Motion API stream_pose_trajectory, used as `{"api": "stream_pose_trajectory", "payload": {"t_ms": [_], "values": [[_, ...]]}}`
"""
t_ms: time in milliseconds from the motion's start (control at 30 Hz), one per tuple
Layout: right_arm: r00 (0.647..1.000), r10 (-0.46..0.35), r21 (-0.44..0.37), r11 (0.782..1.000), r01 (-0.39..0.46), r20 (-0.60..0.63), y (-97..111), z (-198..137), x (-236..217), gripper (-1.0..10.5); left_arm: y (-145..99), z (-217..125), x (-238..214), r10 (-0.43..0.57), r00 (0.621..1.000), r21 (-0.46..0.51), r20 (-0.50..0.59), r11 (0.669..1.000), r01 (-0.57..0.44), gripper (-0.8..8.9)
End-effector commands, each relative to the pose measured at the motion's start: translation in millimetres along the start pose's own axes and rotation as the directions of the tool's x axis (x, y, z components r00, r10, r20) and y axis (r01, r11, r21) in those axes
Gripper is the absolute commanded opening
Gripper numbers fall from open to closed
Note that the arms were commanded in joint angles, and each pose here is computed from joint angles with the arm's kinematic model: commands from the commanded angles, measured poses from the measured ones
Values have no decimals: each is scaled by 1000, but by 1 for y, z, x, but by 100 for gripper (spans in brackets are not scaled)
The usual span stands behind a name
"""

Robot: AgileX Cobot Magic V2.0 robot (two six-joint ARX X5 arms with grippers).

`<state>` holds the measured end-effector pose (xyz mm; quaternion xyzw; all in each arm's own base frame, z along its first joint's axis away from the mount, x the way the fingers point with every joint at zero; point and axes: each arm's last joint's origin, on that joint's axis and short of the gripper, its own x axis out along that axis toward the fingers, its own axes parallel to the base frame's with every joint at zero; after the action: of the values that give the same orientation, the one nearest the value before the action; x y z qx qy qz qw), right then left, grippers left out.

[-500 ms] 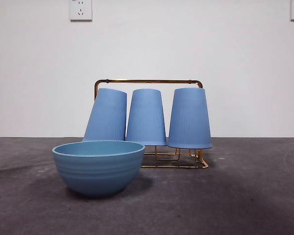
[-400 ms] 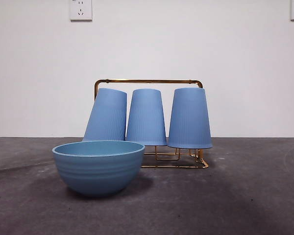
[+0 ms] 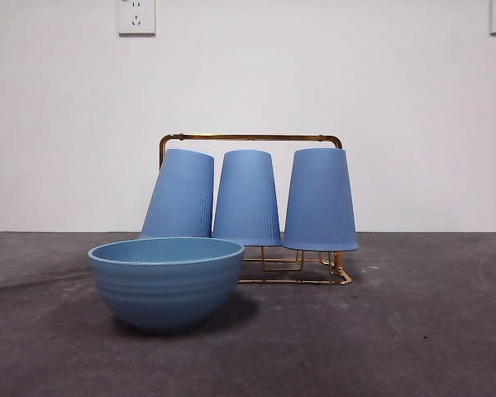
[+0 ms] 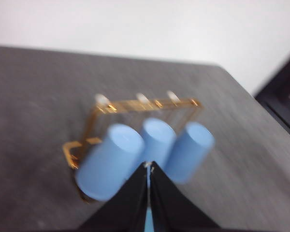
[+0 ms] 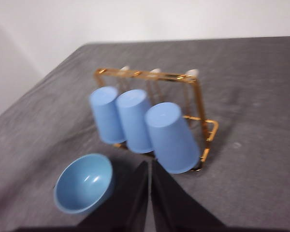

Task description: Right arm lift cup from the cupboard, then place it on the right of the bowl

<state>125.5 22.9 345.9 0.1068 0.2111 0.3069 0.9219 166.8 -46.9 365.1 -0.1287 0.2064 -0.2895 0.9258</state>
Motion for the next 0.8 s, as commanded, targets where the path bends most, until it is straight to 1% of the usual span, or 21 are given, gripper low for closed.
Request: {"api": "stream_pose_trajectory", "payload": {"t_ms": [33, 133, 300, 333, 400, 467, 533, 567, 633, 700, 800], "values": [[998, 49, -68, 996, -52, -32, 2, 11, 8, 12, -6, 8, 3, -86, 994, 79, -71, 993, 91, 7], [995, 80, -71, 994, -84, -60, 3, 12, 16, 12, -7, 8, 8, -112, 987, 119, -119, 985, 126, 7], [991, 97, -73, 992, -104, -87, 3, 12, 24, 18, -9, 8, 10, -121, 986, 150, -118, 979, 138, 8], [991, 97, -73, 992, -103, -88, 3, 12, 24, 38, -9, 8, 10, -121, 986, 151, -118, 979, 138, 14], [992, 93, -73, 992, -99, -87, 3, 12, 24, 127, -9, 8, 10, -121, 986, 152, -118, 979, 138, 81], [993, 80, -70, 994, -86, -84, 3, 12, 24, 252, -9, 8, 10, -121, 986, 152, -118, 979, 138, 190], [994, 70, -61, 995, -75, -83, 2, 12, 24, 373, -9, 8, 10, -121, 986, 153, -118, 979, 138, 344], [994, 71, -60, 995, -77, -83, 3, 12, 24, 411, -9, 8, 10, -120, 986, 152, -118, 979, 138, 415], [994, 72, -57, 995, -77, -79, 3, 12, 24, 445, -9, 8, 10, -121, 986, 151, -118, 979, 138, 507], [995, 73, -60, 995, -78, -74, 3, 13, 24, 452, -9, 8, 10, -120, 985, 147, -120, 979, 138, 528], [994, 82, -56, 995, -87, -77, 3, 13, 26, 476, -9, 8, 10, -121, 985, 146, -120, 980, 138, 528]]}}
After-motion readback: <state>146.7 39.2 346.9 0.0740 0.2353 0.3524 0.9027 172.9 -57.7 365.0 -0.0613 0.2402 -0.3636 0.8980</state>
